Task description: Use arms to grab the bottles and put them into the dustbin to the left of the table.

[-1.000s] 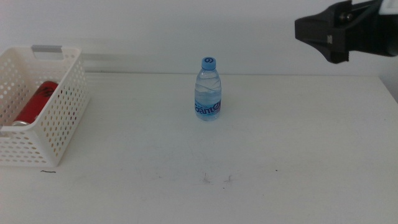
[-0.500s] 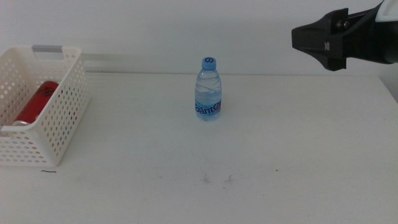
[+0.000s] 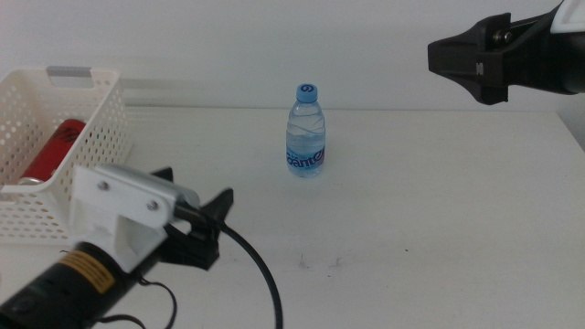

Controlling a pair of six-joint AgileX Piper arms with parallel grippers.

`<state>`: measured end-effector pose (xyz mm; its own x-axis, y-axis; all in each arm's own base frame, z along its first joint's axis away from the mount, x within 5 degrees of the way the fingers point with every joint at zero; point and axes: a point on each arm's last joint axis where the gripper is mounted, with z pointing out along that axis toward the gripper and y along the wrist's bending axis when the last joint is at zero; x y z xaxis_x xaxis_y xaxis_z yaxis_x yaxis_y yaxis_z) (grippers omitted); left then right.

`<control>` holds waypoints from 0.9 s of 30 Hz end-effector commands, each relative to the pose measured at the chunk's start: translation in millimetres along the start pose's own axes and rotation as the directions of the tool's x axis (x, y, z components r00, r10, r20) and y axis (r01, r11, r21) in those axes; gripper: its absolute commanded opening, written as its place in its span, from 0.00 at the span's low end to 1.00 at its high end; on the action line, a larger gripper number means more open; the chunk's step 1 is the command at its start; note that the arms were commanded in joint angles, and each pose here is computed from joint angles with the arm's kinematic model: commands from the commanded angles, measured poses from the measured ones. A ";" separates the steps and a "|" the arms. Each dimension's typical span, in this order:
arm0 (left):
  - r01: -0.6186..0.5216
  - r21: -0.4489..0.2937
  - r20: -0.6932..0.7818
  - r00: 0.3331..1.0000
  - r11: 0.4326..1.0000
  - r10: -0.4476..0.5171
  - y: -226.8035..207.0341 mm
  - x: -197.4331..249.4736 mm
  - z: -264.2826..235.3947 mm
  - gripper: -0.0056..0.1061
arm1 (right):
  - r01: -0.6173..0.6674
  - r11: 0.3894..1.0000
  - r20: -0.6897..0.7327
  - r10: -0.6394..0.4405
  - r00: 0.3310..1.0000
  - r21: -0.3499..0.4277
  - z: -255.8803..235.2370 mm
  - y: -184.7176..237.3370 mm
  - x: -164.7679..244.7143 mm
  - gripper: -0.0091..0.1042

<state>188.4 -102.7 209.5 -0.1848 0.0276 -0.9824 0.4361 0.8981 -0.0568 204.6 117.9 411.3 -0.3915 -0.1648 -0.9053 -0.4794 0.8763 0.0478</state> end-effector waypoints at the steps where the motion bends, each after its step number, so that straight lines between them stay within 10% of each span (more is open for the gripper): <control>1: -0.008 0.034 0.024 1.000 0.999 0.008 -3.5 7.2 5.5 0.89 | 0.006 1.000 0.008 -0.006 1.000 -0.003 -1.0 0.7 -0.3 0.85; 8: -0.028 0.127 0.049 0.999 0.992 0.022 -14.4 20.2 61.3 0.89 | 0.006 1.000 0.008 -0.006 1.000 -0.003 -1.0 0.7 -0.3 0.85; 27: -0.003 0.079 0.035 0.999 0.997 0.000 1.6 56.3 229.2 0.89 | 0.006 1.000 0.008 -0.006 1.000 -0.003 -1.0 0.7 -0.3 0.85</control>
<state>373.5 -198.2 115.0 -0.1529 0.0135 -0.9881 0.5024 0.8621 -0.0660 204.4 118.1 411.3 -0.3938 -0.1609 -0.9050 -0.4799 0.8757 0.0531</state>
